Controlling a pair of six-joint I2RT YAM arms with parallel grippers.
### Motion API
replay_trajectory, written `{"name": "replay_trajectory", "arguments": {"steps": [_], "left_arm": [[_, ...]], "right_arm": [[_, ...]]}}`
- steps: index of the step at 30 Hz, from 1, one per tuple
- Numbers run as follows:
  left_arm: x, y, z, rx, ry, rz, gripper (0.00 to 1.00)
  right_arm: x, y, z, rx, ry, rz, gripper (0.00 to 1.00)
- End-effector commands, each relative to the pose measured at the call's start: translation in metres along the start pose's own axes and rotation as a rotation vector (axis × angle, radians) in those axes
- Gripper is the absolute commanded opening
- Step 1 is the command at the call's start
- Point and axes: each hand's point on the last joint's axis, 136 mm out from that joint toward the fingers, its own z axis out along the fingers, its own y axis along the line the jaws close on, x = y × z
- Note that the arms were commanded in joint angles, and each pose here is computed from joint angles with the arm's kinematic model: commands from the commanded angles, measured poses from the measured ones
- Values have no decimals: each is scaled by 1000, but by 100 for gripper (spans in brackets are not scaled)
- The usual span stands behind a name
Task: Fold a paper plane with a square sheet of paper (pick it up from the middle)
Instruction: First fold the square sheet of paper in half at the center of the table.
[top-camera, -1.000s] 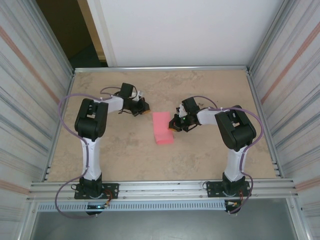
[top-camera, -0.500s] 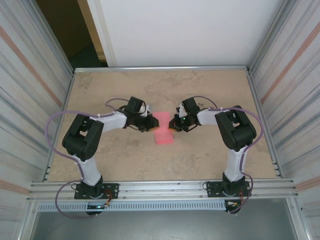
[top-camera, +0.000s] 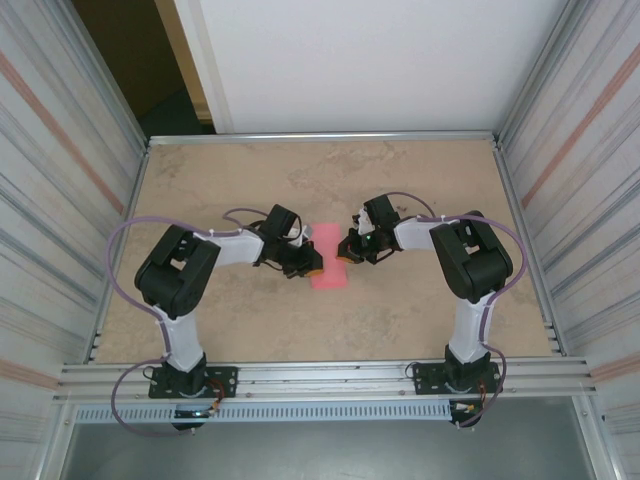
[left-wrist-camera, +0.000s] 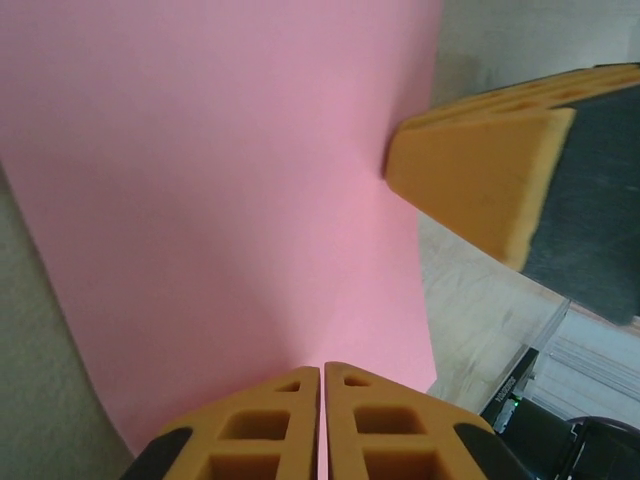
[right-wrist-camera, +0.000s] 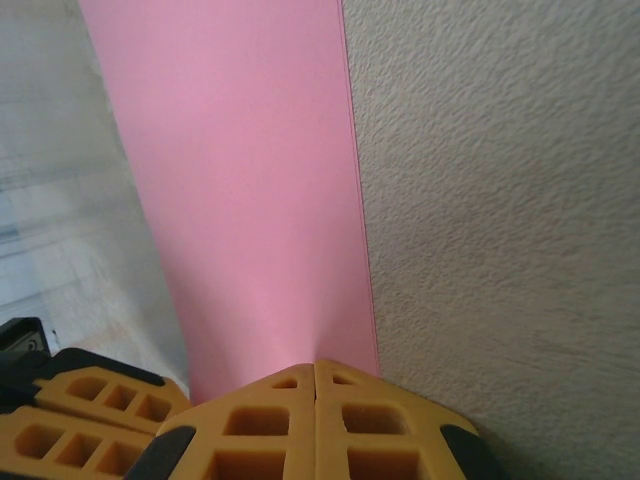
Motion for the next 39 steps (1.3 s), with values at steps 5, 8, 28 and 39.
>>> {"name": "replay_trajectory", "arguments": {"steps": [5, 8, 28, 39], "left_arm": [[9, 36, -9, -81, 16, -73, 10], [18, 56, -14, -99, 16, -114, 10], [14, -1, -6, -34, 28, -10, 10], [49, 62, -21, -209, 81, -64, 9]], "right_arm": [[80, -133, 8, 469, 180, 238, 0], [79, -132, 7, 468, 179, 235, 0], [80, -134, 8, 471, 181, 241, 0], [78, -135, 7, 475, 168, 249, 0]]}}
